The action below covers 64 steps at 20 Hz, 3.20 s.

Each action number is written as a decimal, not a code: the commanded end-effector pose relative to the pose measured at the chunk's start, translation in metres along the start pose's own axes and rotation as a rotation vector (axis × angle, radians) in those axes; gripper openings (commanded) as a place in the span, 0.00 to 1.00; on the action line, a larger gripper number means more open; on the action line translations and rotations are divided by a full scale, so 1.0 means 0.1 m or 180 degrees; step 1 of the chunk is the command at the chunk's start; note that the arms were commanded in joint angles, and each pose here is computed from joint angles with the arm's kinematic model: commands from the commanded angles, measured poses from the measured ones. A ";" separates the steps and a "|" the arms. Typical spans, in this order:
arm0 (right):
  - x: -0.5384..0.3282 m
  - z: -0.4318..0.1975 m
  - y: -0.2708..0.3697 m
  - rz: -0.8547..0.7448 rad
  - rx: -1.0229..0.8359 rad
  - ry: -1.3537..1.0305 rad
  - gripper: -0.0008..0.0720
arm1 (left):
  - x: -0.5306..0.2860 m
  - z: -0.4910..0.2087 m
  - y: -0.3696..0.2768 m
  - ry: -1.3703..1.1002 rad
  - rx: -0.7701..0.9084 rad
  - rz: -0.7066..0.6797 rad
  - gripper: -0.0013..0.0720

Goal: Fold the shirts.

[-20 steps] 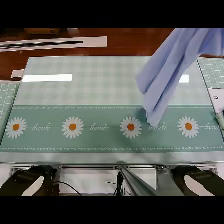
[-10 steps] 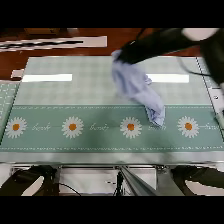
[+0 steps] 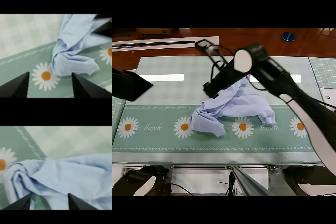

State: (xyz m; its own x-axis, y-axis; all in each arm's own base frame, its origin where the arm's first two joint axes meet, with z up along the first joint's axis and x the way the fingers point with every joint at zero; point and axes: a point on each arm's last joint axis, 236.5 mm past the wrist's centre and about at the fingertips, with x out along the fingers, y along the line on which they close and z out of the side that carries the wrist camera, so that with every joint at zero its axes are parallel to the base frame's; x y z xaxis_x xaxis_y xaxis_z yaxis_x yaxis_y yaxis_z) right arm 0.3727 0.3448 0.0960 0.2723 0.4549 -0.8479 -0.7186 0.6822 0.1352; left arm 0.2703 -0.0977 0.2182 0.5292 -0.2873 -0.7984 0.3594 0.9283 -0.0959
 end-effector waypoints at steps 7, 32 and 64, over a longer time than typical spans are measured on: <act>-1.92 -1.19 -2.52 -0.1571 0.1408 0.0154 0.74 | 1.34 -1.07 -0.11 0.0764 -0.0321 -0.0534 0.85; -1.34 -2.21 -2.78 -0.0520 0.2523 0.0053 0.73 | 2.59 -1.73 -0.01 0.0999 -0.1937 -0.1638 0.85; -0.09 -2.94 -1.93 0.0477 0.3150 0.0183 0.81 | 2.39 -1.42 -0.70 0.1640 -0.1384 -0.2524 0.06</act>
State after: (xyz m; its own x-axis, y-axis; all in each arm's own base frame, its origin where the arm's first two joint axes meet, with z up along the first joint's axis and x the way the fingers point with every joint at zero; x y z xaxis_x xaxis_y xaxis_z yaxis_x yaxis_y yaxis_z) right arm 0.3202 0.0251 -0.0629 0.1511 0.5471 -0.8233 0.1262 0.8154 0.5650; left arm 0.2632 -0.1972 -0.0515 -0.1637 -0.8100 -0.5631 0.0982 0.5546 -0.8263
